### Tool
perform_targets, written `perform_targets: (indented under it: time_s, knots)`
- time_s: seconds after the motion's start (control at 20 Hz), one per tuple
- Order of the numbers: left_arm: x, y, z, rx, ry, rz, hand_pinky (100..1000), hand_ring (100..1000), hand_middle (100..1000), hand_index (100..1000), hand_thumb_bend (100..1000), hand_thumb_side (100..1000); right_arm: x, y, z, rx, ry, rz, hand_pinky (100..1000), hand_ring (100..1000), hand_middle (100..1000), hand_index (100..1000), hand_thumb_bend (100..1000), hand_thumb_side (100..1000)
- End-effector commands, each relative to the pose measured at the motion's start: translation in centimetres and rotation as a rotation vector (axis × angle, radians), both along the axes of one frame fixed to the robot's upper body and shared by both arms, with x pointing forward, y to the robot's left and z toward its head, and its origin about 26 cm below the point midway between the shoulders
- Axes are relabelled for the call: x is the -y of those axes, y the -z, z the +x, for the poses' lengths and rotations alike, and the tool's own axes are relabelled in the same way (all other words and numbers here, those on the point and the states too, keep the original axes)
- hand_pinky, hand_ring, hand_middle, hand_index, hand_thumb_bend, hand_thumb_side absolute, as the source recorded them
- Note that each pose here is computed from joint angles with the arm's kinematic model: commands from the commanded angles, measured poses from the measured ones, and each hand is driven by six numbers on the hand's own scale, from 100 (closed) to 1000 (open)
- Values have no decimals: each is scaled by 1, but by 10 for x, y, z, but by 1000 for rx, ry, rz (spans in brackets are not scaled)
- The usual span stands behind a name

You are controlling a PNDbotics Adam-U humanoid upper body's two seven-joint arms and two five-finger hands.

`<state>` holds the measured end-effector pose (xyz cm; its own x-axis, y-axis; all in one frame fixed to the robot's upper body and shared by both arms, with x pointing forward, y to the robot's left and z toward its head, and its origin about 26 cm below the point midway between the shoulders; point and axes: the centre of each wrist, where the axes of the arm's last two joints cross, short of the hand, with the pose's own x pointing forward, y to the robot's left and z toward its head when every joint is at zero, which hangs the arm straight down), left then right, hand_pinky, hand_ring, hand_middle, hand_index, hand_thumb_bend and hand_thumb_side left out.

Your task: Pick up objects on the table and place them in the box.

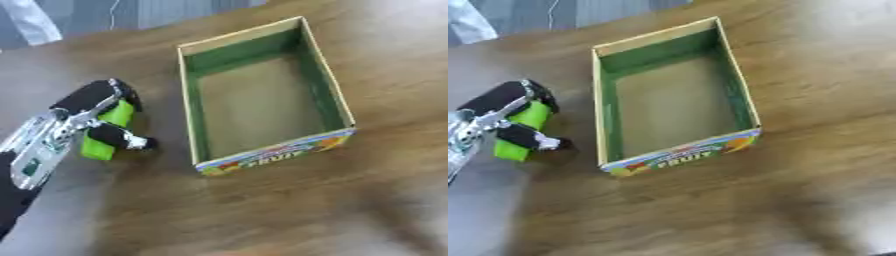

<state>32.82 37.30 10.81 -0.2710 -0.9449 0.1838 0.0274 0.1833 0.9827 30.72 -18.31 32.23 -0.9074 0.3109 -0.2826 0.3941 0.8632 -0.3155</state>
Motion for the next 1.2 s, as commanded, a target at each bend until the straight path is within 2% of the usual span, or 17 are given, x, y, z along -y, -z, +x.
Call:
perform_targets:
  time_s: [0.05, 0.1, 0.15, 0.2, 0.3, 0.35, 0.4, 0.6, 0.8, 1.0, 1.05, 1.1, 1.2]
  knots:
    - [-5, -4, -3, 40, -15, 0, 100, 100, 321, 490, 188, 624, -1, -7, -4, 27, -6, -4, 512, 753, 810, 843, 100, 1000]
    - [-4, -8, -3, 76, -17, 0, 100, 100, 266, 445, 113, 681, -1, -7, -4, 27, -6, -4, 511, 753, 810, 844, 100, 1000]
    - [-4, -10, -4, 111, -21, 0, 100, 100, 190, 380, 100, 708, -1, -7, -4, 27, -6, -3, 511, 753, 810, 844, 100, 1000]
    - [-2, -15, -4, 171, -27, -7, 100, 100, 124, 321, 100, 699, -1, -7, -4, 26, -6, -3, 511, 753, 810, 844, 100, 1000]
    - [1, -21, -5, 287, -48, -37, 100, 100, 100, 237, 100, 616, 0, -7, -4, 26, -5, -2, 511, 753, 810, 844, 100, 1000]
    - [3, -22, -7, 345, -63, -60, 100, 100, 100, 231, 100, 607, 0, -7, -4, 27, -6, -2, 511, 753, 810, 844, 100, 1000]
    - [6, -25, -7, 414, -86, -95, 100, 100, 100, 199, 100, 550, 0, -7, -4, 26, -5, -1, 510, 753, 810, 844, 100, 1000]
    - [16, -42, -13, 634, -178, -185, 100, 100, 100, 190, 100, 511, 1, -7, -4, 26, -1, 3, 509, 753, 810, 843, 100, 1000]
    - [24, -66, -24, 795, -209, -222, 100, 100, 100, 190, 100, 496, 1, -6, -4, 22, 3, 5, 507, 753, 810, 844, 100, 1000]
    - [37, -108, -38, 992, -183, -264, 100, 100, 100, 187, 100, 473, 2, -5, -4, 15, 8, 6, 507, 753, 810, 844, 100, 1000]
    - [38, -119, -40, 1038, -172, -269, 100, 100, 100, 187, 100, 571, 2, -5, -3, 14, 9, 6, 507, 753, 810, 844, 100, 1000]
    - [39, -129, -40, 1082, -157, -270, 100, 100, 100, 185, 100, 462, 2, -5, -3, 12, 9, 6, 507, 753, 810, 843, 100, 1000]
    - [40, -148, -39, 1142, -115, -268, 100, 100, 100, 181, 100, 455, 2, -4, -3, 7, 10, 4, 507, 753, 810, 843, 100, 1000]
